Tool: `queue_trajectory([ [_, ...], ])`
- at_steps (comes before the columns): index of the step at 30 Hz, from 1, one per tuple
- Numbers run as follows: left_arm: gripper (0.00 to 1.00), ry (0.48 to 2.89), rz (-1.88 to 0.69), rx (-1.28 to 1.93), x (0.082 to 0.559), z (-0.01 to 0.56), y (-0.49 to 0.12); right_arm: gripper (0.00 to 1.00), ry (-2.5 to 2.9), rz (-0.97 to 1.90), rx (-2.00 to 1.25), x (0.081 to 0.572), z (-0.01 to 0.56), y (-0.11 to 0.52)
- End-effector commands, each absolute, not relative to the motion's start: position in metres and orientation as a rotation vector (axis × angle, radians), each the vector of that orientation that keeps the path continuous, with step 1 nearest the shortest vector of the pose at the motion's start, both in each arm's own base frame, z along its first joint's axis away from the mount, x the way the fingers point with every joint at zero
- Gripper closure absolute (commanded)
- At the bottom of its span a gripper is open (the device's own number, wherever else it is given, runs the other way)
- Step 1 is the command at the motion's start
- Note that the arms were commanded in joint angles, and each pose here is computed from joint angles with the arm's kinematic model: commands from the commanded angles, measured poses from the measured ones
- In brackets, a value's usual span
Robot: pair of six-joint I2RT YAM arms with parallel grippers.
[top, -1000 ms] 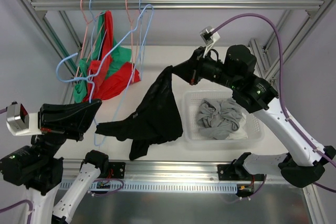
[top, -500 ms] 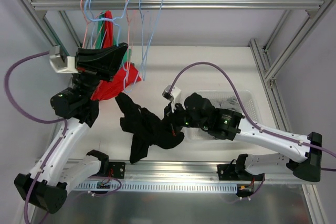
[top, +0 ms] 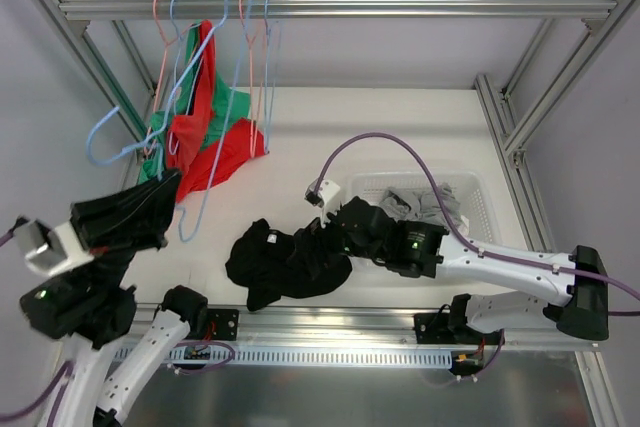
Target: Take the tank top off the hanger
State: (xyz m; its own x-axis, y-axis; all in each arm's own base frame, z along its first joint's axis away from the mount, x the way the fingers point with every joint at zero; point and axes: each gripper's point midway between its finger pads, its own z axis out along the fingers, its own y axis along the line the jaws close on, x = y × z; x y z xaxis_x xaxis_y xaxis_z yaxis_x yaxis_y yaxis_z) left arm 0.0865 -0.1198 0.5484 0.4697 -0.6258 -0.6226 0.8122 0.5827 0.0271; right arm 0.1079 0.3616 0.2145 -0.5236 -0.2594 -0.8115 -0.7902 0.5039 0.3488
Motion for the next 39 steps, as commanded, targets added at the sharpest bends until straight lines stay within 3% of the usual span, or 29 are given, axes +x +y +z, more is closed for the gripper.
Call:
queue_trajectory([
  [1, 1.00, 0.927, -0.729, 0.257, 0.111, 0.481, -0.099, 0.00, 2.033, 0.904, -0.801, 0.118, 0.208, 0.363],
  [5, 1.00, 1.083, -0.689, 0.119, 0.099, 0.440, -0.070, 0.01, 2.072, 0.762, -0.739, 0.134, 0.202, 0.342],
  [9, 1.00, 1.283, -0.710, 0.008, 0.119, 0.407, -0.071, 0.00, 2.082, 0.710, -0.674, 0.142, 0.212, 0.328],
  [12, 1.00, 1.456, -0.602, -0.187, 0.155, 0.390, -0.056, 0.00, 2.051, 0.740, -0.645, 0.142, 0.228, 0.320],
  [16, 1.00, 1.620, -0.508, -0.207, 0.206, 0.388, -0.070, 0.01, 2.023, 0.772, -0.642, 0.137, 0.240, 0.311],
  [26, 1.00, 1.587, -0.477, -0.089, 0.284, 0.474, -0.109, 0.01, 2.005, 0.772, -0.634, 0.133, 0.240, 0.294],
  [34, 1.00, 1.544, -0.441, -0.118, 0.342, 0.485, -0.122, 0.01, 2.006, 0.795, -0.630, 0.129, 0.238, 0.290],
  [39, 1.00, 1.630, -0.451, -0.123, 0.376, 0.454, -0.136, 0.01, 1.994, 0.821, -0.626, 0.126, 0.242, 0.287],
])
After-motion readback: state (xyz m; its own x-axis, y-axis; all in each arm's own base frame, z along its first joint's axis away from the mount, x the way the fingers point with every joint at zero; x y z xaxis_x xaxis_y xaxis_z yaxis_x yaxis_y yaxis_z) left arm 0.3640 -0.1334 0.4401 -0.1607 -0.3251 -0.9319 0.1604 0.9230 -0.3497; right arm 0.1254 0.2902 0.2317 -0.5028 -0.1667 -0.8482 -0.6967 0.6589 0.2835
